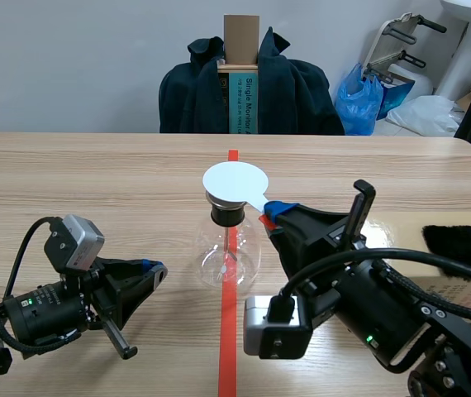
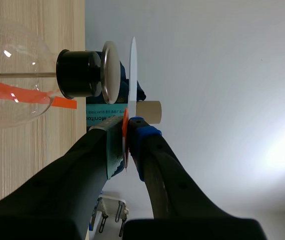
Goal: Do the electroscope experiment.
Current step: 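Move the plate toward and away from the electroscope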
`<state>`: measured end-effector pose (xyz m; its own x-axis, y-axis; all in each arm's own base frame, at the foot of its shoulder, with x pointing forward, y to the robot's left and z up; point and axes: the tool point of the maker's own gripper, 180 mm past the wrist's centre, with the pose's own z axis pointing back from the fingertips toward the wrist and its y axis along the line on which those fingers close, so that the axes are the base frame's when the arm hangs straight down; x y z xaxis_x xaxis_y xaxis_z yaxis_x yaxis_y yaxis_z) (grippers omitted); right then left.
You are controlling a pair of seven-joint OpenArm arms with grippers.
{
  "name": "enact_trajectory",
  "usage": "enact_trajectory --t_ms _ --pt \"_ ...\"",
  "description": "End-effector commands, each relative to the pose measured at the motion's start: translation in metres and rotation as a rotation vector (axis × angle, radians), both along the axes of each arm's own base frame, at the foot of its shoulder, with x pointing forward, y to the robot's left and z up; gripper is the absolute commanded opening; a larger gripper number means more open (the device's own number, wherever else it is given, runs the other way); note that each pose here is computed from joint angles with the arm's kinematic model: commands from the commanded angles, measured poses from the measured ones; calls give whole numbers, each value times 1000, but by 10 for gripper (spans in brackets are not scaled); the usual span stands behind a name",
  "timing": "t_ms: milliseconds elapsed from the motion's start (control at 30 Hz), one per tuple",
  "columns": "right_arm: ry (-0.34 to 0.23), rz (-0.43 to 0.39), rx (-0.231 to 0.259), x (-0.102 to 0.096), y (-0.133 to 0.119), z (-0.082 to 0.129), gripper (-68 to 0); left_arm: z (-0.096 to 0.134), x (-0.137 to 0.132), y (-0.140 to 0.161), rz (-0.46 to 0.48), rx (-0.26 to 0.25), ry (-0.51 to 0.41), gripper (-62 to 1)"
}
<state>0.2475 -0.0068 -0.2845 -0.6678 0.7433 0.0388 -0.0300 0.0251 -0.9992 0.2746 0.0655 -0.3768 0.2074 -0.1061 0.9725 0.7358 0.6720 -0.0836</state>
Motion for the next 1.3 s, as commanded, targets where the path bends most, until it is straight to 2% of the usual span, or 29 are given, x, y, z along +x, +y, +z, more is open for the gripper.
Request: enact_trajectory --t_ms 0,200,333,700,933,1133,1267 --pt "-44 -5 -6 4 -4 10 -669 17 9 -5 -1 -41 -48 -577" --pt "-44 -6 -6 4 -4 10 -669 17 9 -5 -1 -41 -48 -577" --pt "-43 -41 -6 8 -9 10 -669 17 9 -5 -1 -41 -48 -577" --pt "-37 -279 -8 32 -45 10 -669 17 9 -5 -1 -41 -48 -577" --pt "-35 -369 -9 38 -60 10 -669 17 9 -5 -1 -41 -48 -577" --pt "-34 -378 -9 39 -61 10 -669 17 9 -5 -1 -41 -48 -577" --pt "-36 -314 -9 34 -51 10 -669 17 9 -5 -1 -41 -48 -577"
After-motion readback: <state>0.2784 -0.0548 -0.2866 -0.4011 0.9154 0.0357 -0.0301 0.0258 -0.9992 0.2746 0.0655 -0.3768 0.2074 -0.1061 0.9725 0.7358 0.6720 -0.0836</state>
